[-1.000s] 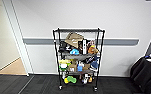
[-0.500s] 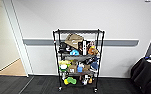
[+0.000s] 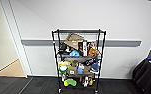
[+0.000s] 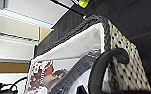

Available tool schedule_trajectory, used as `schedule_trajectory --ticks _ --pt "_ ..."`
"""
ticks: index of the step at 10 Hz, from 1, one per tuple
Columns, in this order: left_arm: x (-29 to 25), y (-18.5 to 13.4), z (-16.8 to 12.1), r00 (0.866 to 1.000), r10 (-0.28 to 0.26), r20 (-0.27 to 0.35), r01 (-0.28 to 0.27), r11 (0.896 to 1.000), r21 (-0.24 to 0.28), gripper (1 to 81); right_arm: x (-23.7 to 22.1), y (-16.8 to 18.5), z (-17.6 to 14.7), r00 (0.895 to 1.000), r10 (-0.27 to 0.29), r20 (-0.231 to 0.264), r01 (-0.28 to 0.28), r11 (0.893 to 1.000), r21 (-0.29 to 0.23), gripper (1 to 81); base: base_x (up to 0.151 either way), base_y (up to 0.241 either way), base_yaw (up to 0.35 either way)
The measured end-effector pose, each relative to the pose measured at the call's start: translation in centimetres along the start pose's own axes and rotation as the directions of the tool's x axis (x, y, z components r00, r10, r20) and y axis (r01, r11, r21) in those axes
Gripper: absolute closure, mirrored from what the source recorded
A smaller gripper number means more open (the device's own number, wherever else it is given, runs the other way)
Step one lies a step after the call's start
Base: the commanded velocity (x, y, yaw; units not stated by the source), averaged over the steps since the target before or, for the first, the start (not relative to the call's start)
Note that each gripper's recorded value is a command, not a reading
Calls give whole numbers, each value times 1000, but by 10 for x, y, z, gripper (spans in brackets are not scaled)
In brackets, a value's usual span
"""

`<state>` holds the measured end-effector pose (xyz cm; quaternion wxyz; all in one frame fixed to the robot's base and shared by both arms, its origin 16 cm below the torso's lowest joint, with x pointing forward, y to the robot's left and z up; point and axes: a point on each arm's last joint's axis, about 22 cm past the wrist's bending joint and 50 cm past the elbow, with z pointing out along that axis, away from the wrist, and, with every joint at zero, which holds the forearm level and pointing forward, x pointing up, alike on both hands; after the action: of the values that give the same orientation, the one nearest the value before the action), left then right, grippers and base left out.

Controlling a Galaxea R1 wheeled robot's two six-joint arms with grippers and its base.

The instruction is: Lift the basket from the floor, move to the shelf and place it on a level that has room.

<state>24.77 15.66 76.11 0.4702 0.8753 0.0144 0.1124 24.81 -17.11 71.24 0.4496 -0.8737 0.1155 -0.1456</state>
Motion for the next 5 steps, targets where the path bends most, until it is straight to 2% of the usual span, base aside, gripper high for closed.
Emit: schedule_trajectory --ticks 5 --pt "0 2 2 1000 0 1 0 1000 -4 811 -1 3 -1 1000 2 1 -2 1000 -5 811 110 0 0"
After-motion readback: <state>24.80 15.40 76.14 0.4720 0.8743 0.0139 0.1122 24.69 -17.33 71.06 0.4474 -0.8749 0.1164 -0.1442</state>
